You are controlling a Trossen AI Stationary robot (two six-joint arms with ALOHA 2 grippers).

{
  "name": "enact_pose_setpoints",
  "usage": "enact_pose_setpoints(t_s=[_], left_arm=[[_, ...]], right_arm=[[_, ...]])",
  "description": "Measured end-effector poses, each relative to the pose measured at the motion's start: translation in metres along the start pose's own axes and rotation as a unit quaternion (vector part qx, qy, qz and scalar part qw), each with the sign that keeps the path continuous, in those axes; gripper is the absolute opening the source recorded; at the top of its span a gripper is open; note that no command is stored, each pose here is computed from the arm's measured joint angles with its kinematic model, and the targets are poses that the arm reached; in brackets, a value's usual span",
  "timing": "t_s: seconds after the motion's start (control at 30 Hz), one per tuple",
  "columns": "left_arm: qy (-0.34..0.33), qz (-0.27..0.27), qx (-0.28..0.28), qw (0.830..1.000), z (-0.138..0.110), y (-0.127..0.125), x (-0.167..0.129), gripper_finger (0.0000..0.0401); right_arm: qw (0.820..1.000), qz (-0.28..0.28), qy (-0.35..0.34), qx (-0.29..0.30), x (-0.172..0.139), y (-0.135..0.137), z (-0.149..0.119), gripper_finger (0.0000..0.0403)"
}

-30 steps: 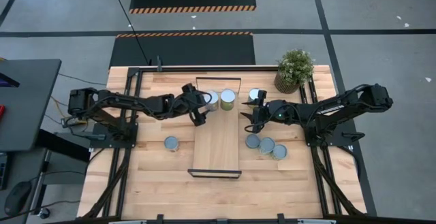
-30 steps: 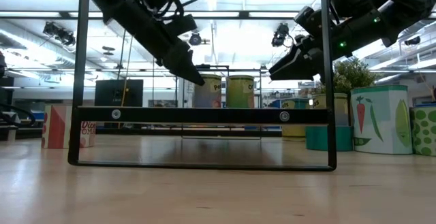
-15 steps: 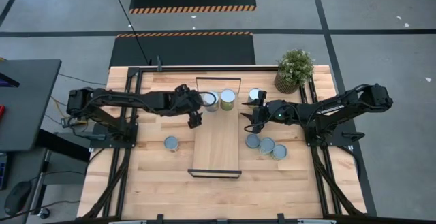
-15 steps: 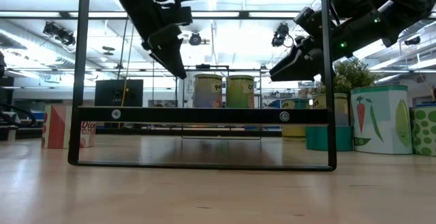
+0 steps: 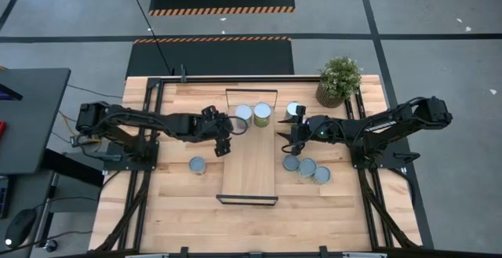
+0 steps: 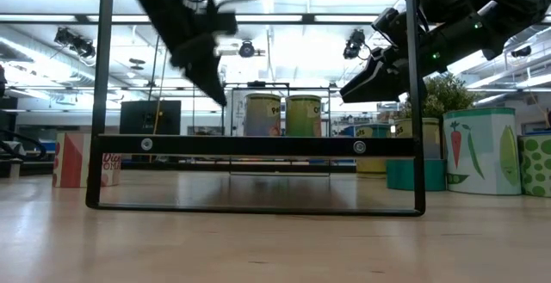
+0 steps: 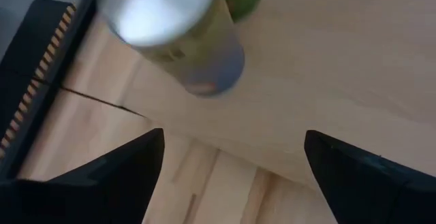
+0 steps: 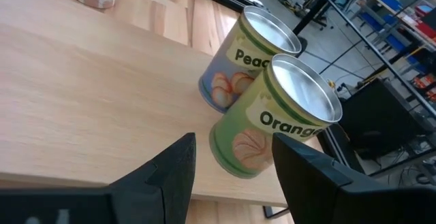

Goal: Pick and place cans onto a shelf
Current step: Put the canned carrots on the shelf

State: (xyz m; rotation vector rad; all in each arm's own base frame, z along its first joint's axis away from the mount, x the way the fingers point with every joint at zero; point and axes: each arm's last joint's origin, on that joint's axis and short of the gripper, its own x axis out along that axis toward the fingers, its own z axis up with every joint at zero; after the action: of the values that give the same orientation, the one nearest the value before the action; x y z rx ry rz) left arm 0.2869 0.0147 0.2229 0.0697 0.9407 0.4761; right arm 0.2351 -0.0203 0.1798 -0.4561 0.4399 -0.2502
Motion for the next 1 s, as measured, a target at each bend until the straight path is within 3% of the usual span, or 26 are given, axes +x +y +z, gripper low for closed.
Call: enact_pose_setpoints(t_s=[0.2,0.47,0.67,0.83,1.0], left_arm=[[-0.014,-0.015,-0.020,1.000,-0.035,-0.001,0.013,0.0346],[-0.073,-0.058,-0.046,0.995,-0.056,0.008,-0.005,0.0345],[-0.115,-0.077,-0.051,0.989,-0.055,0.015,-0.022,0.0345],[-0.186,-0.075,-0.032,0.979,-0.042,0.016,-0.028,0.0345],[-0.227,-0.044,0.000,0.973,-0.034,0.016,-0.028,0.0345]], right_arm=[[1.000,0.000,0.000,0.000,0.000,0.000,0.000,0.0201],[0.999,0.001,-0.002,0.034,0.000,0.000,0.000,0.0201],[0.997,-0.034,0.029,0.058,-0.001,-0.002,0.000,0.0201],[0.992,-0.028,0.082,0.092,0.002,-0.012,0.022,0.0201],[0.982,-0.069,0.154,0.085,0.000,-0.029,0.040,0.0202]])
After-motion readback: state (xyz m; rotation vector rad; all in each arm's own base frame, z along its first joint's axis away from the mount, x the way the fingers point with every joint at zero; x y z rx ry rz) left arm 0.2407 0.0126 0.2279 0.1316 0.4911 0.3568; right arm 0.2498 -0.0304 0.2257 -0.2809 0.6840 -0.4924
